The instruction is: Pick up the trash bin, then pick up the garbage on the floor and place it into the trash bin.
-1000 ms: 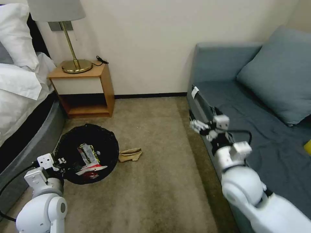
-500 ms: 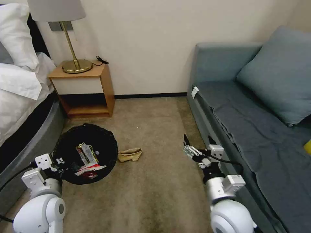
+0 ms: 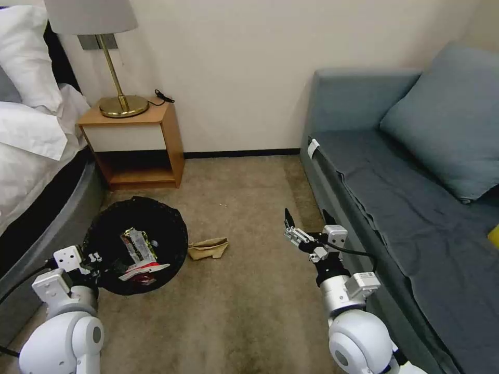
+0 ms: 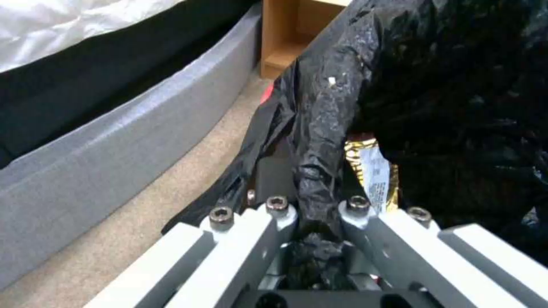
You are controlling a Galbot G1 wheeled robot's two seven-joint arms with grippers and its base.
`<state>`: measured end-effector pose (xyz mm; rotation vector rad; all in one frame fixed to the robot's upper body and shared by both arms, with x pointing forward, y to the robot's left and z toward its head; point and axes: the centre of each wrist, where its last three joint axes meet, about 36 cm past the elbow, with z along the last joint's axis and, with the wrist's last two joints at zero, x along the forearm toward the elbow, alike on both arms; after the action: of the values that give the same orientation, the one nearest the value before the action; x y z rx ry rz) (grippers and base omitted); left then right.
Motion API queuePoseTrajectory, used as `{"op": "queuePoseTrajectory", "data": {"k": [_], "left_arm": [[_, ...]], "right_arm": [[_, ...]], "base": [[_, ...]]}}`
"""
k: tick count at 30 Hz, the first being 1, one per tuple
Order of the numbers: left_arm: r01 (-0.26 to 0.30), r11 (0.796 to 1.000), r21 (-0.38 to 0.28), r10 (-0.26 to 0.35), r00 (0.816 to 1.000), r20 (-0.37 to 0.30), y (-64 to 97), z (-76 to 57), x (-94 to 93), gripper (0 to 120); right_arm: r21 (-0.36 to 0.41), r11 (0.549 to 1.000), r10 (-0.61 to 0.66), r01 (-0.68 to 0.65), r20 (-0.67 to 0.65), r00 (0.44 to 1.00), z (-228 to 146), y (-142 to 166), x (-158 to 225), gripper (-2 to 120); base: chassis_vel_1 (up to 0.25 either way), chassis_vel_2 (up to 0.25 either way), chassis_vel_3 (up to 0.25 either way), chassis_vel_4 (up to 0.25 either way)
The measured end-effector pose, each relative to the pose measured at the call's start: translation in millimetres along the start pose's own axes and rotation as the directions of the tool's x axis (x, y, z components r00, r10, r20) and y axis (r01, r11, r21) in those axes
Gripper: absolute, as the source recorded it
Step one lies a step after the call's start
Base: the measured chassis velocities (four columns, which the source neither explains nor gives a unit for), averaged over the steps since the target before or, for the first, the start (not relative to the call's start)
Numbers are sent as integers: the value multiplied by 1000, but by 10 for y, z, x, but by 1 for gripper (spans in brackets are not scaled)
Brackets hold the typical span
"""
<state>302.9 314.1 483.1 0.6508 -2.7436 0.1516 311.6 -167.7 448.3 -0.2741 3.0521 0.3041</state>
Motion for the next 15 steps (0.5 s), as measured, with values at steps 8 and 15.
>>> {"op": "queuePoseTrajectory", "data": {"k": [8, 15], "left_arm": [[0, 1000, 5, 0, 1000, -6, -9, 18, -31, 3], [-1, 1000, 6, 2, 1000, -5, -15, 15, -37, 3]], "right_arm": [[16, 1000, -5, 5, 4, 1000, 16, -47, -10, 100], [17, 1000, -6, 6, -1, 1000, 30, -56, 1, 100]], "base": [[-83, 82, 79, -92], [-204, 220, 210, -226]]}}
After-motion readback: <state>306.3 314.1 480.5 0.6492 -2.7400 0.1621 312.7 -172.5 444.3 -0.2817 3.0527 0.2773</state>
